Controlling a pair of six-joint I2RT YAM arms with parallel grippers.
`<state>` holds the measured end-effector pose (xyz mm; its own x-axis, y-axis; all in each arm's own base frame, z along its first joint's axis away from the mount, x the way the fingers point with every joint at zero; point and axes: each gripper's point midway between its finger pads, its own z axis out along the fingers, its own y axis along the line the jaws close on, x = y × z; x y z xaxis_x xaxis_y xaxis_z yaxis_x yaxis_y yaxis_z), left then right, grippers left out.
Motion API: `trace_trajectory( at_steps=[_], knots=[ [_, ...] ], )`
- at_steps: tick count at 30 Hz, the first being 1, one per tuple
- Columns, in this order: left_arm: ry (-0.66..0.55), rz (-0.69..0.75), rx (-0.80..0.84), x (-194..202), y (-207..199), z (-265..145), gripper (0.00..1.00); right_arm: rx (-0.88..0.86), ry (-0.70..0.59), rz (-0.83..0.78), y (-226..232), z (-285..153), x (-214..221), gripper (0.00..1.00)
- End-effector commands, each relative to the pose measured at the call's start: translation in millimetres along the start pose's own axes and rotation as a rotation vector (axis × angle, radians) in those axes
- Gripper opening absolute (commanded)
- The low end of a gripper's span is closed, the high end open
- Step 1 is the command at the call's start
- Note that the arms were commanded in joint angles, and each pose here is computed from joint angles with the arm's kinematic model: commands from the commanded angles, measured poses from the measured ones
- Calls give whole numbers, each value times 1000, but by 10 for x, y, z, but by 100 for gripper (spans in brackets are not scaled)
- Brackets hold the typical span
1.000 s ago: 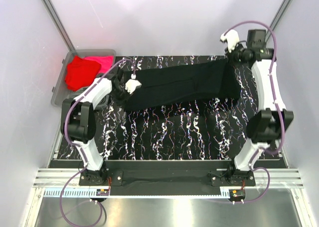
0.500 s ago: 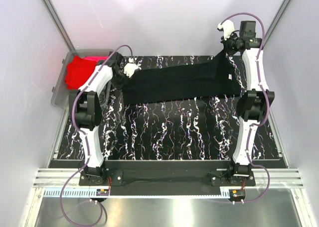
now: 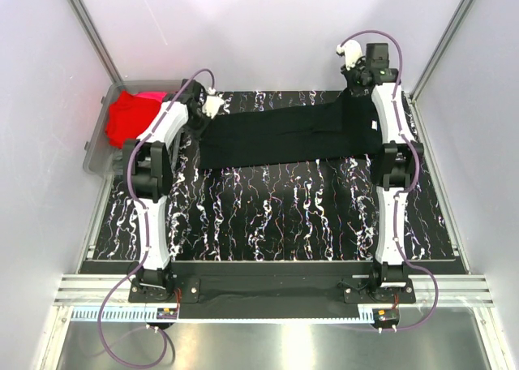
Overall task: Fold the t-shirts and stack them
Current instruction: Fold the tshirt
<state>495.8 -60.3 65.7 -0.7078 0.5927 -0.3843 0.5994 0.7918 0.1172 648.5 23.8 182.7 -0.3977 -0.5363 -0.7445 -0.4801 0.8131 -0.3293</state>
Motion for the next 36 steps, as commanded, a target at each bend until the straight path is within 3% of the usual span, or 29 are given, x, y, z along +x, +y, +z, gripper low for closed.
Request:
trace_trajectory(
  at_steps=[1, 5, 8, 11, 14, 18, 25, 36],
  knots=[
    [-187, -73, -198, -580, 391, -458, 25, 221, -169, 77, -447, -325, -660, 29],
    [-268, -117, -312, -760, 507, -859, 36, 284, -211, 194, -618, -721, -818, 38],
    [-226, -109, -290, -613, 320, -801, 40, 243, -190, 211, -496, -860, -785, 40],
    [-173, -24, -153, -440, -187, -569, 40, 2, -52, 173, 123, -701, -243, 39],
    [-67, 48, -88, -166, -483, -294, 39, -139, 96, 173, 548, -684, 282, 39],
    [-20, 48, -7, 0, -727, -91, 38, -260, 214, 170, 896, -655, 732, 38],
    [59, 41, -4, 182, -736, 172, 37, -279, 297, 186, 997, -469, 1049, 38],
    [100, 28, 2, 257, -749, 309, 37, -297, 307, 232, 963, 28, 1119, 38]
  ],
)
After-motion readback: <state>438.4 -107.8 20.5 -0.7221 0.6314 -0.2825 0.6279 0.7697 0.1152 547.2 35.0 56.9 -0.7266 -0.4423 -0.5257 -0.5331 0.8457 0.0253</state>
